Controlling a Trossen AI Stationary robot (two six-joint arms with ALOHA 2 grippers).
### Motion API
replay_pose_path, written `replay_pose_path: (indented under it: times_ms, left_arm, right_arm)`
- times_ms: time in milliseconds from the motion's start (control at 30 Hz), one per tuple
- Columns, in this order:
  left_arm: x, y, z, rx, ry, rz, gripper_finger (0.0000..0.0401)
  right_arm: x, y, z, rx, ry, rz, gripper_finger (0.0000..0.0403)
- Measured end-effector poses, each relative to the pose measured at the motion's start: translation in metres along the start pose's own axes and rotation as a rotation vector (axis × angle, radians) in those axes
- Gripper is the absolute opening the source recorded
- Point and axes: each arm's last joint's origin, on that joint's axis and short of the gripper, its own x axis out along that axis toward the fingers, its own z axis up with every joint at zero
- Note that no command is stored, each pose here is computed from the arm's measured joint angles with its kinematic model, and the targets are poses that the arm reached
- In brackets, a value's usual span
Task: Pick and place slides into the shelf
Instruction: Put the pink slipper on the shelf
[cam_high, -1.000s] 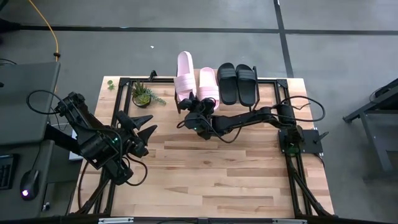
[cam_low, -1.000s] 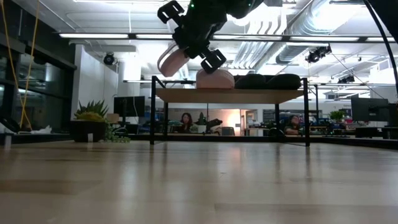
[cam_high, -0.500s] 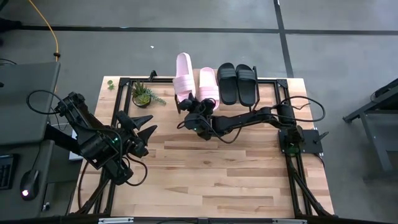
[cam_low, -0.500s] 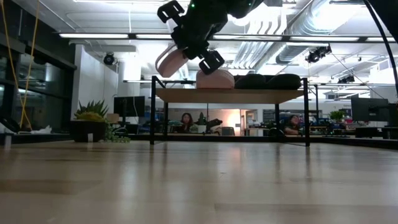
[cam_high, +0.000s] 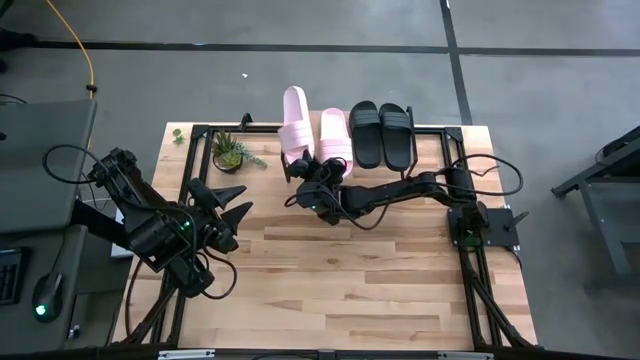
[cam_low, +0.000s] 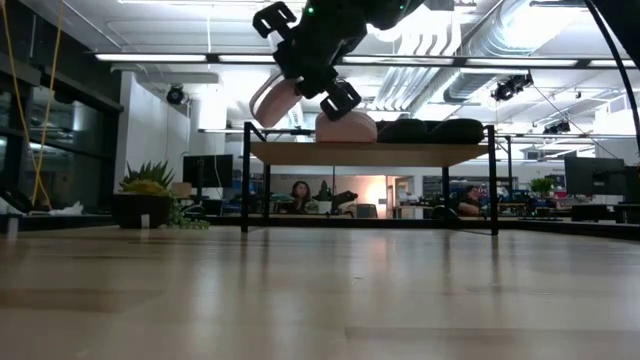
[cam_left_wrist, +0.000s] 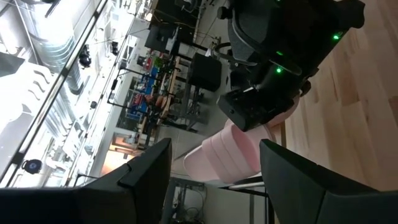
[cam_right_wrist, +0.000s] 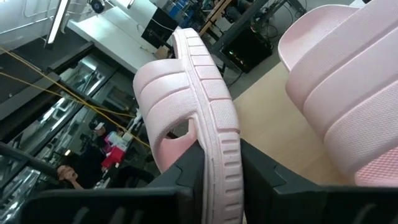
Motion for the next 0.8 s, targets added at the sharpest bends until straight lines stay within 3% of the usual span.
replay_pose_path:
  times_ms: [800]
  left_arm:
    - [0.0,-0.0004,-0.0001,0.0,0.004,-0.014,0.0225]
  right_arm:
    - [-0.0003,-0.0008,-0.0014,-0.048,0.045,0.01,0.0158]
